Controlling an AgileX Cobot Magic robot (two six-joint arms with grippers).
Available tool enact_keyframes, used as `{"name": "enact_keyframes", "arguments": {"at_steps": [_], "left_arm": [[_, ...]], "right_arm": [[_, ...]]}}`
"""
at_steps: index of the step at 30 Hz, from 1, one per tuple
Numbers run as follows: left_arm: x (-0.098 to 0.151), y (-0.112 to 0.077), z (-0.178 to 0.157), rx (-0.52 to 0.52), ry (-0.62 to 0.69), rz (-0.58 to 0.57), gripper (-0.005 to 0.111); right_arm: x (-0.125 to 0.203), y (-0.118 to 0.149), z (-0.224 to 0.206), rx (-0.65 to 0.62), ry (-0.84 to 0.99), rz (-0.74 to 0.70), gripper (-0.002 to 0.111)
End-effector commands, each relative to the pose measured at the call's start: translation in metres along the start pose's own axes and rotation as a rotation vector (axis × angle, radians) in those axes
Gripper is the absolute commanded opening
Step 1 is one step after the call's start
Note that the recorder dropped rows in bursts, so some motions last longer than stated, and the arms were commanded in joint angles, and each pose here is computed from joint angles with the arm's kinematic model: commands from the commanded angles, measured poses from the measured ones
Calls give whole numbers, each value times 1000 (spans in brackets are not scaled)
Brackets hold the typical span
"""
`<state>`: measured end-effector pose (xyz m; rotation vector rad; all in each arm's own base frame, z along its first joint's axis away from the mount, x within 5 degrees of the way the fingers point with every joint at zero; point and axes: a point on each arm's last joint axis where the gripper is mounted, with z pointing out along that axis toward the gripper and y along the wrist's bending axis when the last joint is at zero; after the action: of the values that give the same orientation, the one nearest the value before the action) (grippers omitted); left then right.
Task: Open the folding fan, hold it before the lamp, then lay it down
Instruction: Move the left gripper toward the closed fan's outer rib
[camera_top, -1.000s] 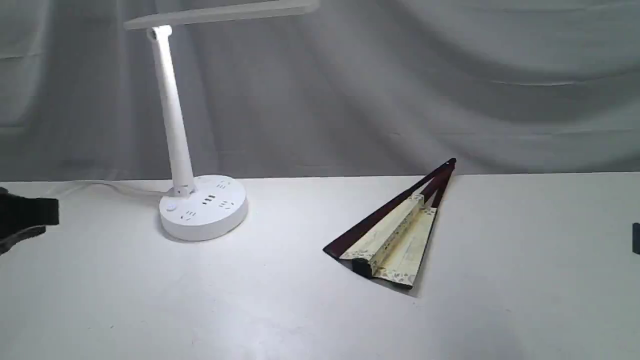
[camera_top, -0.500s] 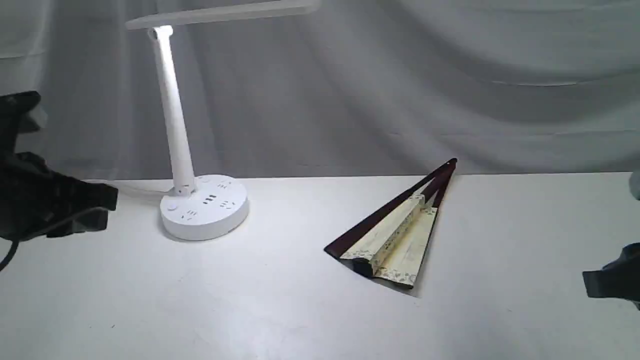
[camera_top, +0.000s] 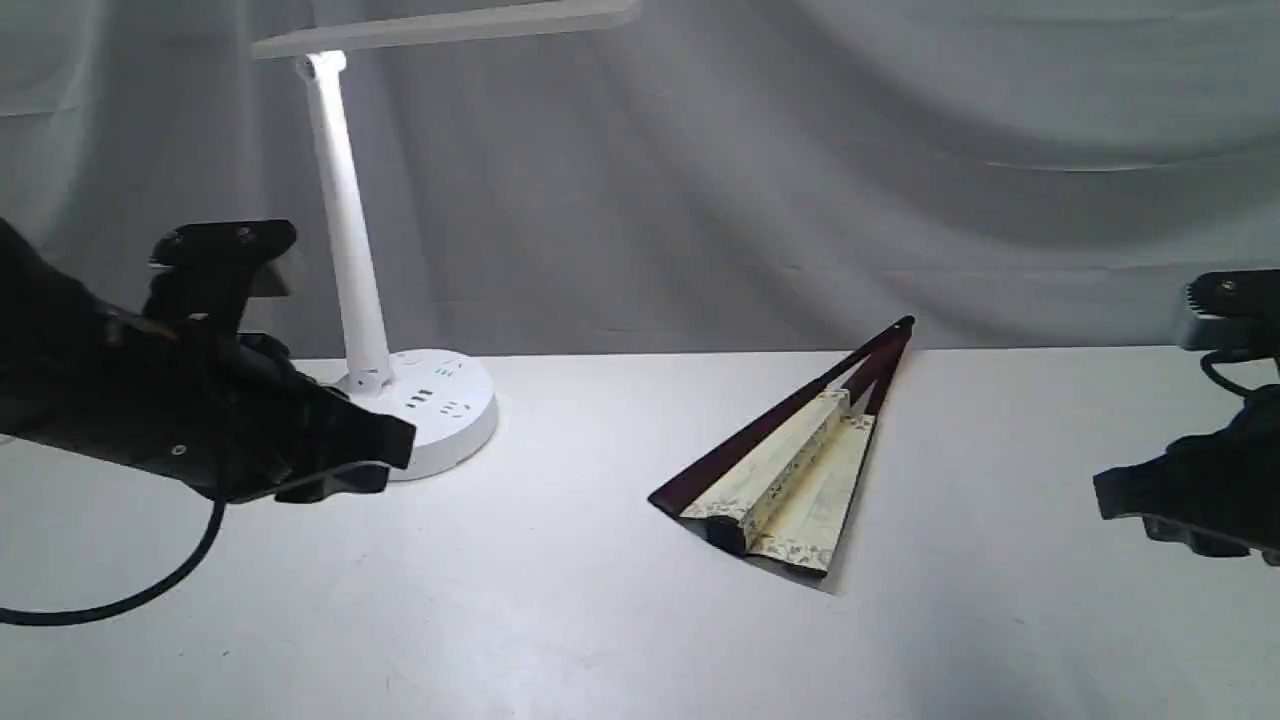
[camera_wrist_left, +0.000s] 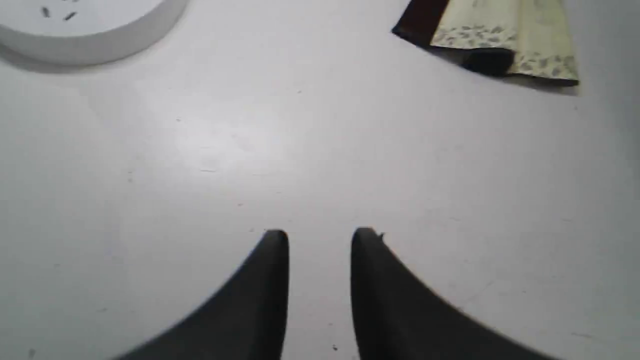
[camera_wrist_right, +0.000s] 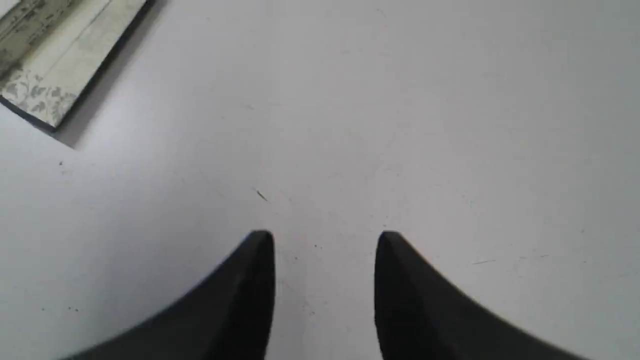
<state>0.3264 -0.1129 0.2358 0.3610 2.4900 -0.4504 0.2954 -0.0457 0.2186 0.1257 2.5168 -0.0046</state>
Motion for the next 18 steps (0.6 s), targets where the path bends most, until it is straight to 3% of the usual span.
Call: {"name": "enact_keyframes", "arguments": {"at_steps": [1, 6, 12, 15, 18], "left_arm": [[6, -6, 11, 52, 79, 18, 22], [16, -7, 19, 96, 180, -4, 22], [12, -12, 26, 166, 126, -140, 22], [12, -24, 34, 225, 101, -49, 22], [12, -37, 49, 189, 57, 9, 22]], "right_arm": [[-2, 2, 5, -16, -12, 53, 35], [1, 3, 5, -27, 23, 58, 35], [3, 6, 5, -52, 44, 104, 35], [2, 5, 5, -46, 34, 90, 35], [2, 5, 5, -46, 38, 87, 35]]}}
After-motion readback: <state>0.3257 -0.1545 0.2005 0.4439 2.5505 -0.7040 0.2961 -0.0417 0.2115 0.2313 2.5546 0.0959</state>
